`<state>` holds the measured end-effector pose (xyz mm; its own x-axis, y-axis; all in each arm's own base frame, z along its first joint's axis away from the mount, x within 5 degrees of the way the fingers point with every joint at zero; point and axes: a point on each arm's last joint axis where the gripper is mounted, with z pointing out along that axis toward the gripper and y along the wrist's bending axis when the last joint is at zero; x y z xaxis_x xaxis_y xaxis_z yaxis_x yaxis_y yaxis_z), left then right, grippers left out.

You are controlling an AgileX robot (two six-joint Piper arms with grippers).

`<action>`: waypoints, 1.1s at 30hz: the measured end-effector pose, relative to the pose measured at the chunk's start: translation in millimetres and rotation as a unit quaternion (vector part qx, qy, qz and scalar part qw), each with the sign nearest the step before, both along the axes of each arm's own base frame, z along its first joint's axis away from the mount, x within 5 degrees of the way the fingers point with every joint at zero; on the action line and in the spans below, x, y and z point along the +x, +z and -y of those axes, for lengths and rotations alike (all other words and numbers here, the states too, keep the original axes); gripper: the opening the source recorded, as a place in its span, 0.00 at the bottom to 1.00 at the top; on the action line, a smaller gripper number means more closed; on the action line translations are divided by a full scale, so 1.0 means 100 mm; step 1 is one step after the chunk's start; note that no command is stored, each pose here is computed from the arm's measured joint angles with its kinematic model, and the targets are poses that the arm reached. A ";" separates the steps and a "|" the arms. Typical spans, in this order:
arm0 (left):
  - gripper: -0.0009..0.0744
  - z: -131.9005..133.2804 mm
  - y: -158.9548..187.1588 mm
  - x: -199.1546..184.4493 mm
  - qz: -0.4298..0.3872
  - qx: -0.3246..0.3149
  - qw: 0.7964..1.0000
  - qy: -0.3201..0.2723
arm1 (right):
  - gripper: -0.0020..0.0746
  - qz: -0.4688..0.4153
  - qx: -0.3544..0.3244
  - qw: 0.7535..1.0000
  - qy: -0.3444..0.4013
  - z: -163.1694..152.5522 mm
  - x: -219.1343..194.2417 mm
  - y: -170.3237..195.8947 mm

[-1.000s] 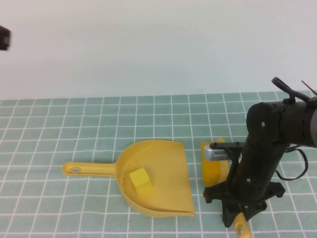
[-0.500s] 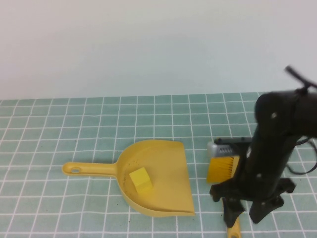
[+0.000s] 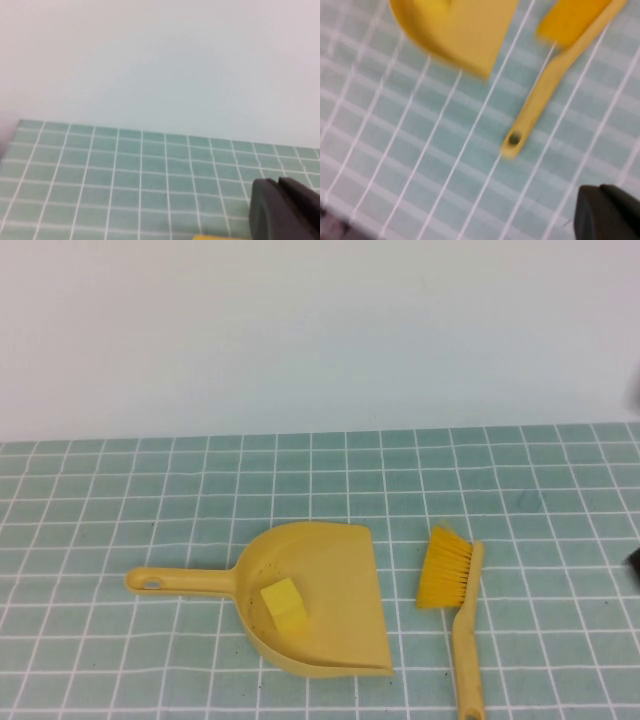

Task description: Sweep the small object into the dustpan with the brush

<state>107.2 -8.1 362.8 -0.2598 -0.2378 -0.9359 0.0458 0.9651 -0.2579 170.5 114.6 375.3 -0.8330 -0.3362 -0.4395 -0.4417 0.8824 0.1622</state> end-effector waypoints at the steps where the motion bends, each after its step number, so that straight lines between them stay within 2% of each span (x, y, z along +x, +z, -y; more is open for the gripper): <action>1: 0.01 0.00 -0.08 -0.05 -0.001 0.000 1.000 0.001 | 0.03 0.032 0.003 0.999 -0.001 0.07 -0.08 0.09; 6: 0.01 -0.01 -0.39 -0.22 0.027 0.003 0.999 0.020 | 0.03 0.184 0.021 0.983 -0.014 0.34 -0.31 0.43; 9: 0.01 -0.04 -0.60 -0.27 0.053 0.003 0.998 0.040 | 0.03 0.233 0.029 0.972 -0.017 0.39 -0.35 0.53; 14: 0.01 -0.09 -0.89 -0.28 0.077 0.012 0.995 0.067 | 0.03 0.277 -0.007 0.959 -0.053 0.47 -0.26 0.55; 22: 0.01 -0.11 -1.19 -0.26 0.042 0.038 0.996 0.070 | 0.02 0.347 0.003 0.926 -0.148 0.74 -0.10 0.17; 27: 0.01 -0.16 -1.36 -0.28 0.047 0.037 0.993 0.100 | 0.02 0.396 0.007 0.898 -0.192 0.98 -0.32 -0.18; 33: 0.01 -0.17 -1.37 -0.32 0.075 0.047 0.990 0.108 | 0.02 0.437 -0.006 0.870 -0.227 1.15 -0.64 -0.53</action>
